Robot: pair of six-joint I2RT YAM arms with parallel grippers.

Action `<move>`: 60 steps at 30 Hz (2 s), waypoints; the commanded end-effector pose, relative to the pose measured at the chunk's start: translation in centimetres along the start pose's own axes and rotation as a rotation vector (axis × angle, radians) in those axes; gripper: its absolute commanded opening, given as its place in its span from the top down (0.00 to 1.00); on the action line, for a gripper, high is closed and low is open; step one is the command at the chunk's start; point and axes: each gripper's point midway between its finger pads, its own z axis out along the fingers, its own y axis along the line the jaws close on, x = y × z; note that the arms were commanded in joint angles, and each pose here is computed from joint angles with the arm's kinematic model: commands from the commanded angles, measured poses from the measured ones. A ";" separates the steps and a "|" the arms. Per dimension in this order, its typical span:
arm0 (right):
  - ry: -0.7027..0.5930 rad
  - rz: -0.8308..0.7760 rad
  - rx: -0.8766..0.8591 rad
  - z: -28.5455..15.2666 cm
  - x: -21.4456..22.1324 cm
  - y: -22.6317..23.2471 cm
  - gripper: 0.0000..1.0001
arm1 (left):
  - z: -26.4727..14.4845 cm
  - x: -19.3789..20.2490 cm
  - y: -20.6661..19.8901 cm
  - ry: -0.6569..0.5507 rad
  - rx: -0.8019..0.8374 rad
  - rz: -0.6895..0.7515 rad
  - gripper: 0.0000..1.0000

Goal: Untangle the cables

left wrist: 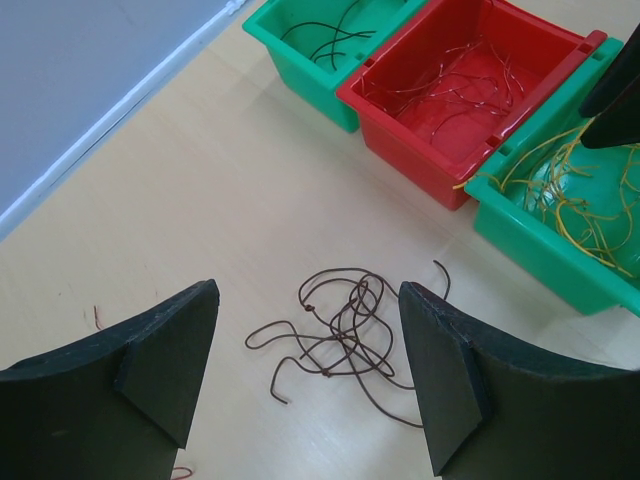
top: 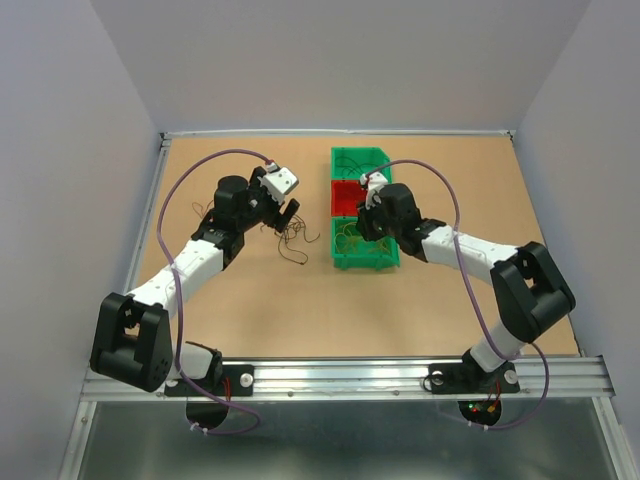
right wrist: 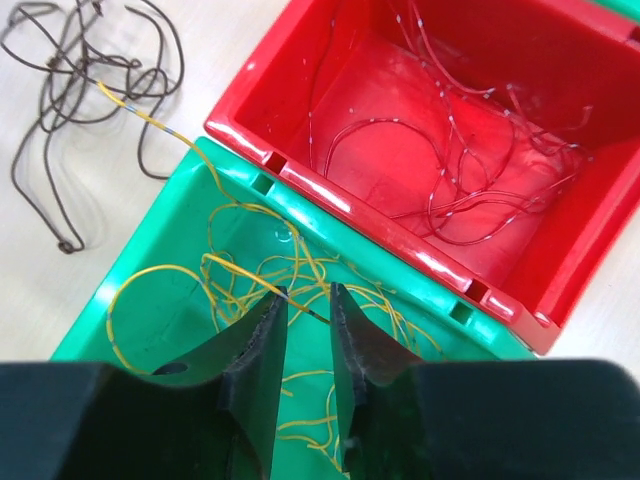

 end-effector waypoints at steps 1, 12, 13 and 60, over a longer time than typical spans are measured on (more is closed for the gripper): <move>-0.039 -0.028 -0.030 1.3 -1.9 0.8 0.72 | 0.0 -1.0 0.0 -0.033 0.003 0.024 0.16; 0.133 -0.074 -0.091 4.4 2.3 1.2 0.92 | 0.2 -0.8 -0.3 -0.024 0.012 0.032 0.16; 0.202 -0.078 -0.075 5.0 3.9 0.7 0.92 | 0.2 -0.7 -0.2 -0.021 0.010 0.033 0.16; -0.415 -0.011 -0.022 -9.5 -5.8 1.1 0.26 | 7.5 10.8 -3.0 0.450 0.222 -0.101 1.00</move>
